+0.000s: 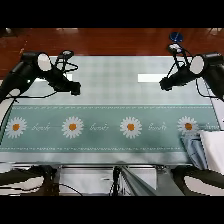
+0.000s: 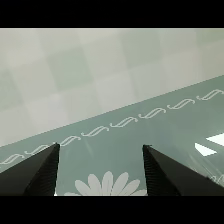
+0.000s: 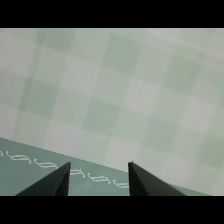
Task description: Fold the shirts.
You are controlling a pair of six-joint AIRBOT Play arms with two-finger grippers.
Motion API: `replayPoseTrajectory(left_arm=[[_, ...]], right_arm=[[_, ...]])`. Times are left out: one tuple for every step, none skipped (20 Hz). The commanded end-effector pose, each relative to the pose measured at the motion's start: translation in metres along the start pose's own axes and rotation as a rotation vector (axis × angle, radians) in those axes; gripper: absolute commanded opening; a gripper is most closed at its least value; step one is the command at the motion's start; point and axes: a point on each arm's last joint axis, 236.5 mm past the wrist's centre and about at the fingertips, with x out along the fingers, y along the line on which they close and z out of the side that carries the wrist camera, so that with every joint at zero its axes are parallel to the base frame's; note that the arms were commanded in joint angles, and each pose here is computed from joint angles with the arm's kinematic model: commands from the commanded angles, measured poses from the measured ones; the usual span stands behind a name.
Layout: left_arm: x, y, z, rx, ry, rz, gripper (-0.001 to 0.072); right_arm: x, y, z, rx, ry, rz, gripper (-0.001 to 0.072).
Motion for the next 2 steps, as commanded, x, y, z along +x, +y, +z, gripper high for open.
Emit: replayPoseTrajectory(left_arm=[[0.0002,0.0000,0.0000,0.000,0.000,0.000,0.0618],[0.0002,0.0000,0.0000,0.000,0.000,0.000,0.0618]], right_arm=[[-0.0004,0.0002,0.0003,0.000,-0.001,0.000,0.0440],[-0.0004,0.0003,0.0003,0.000,-0.001,0.001,0.0440]])
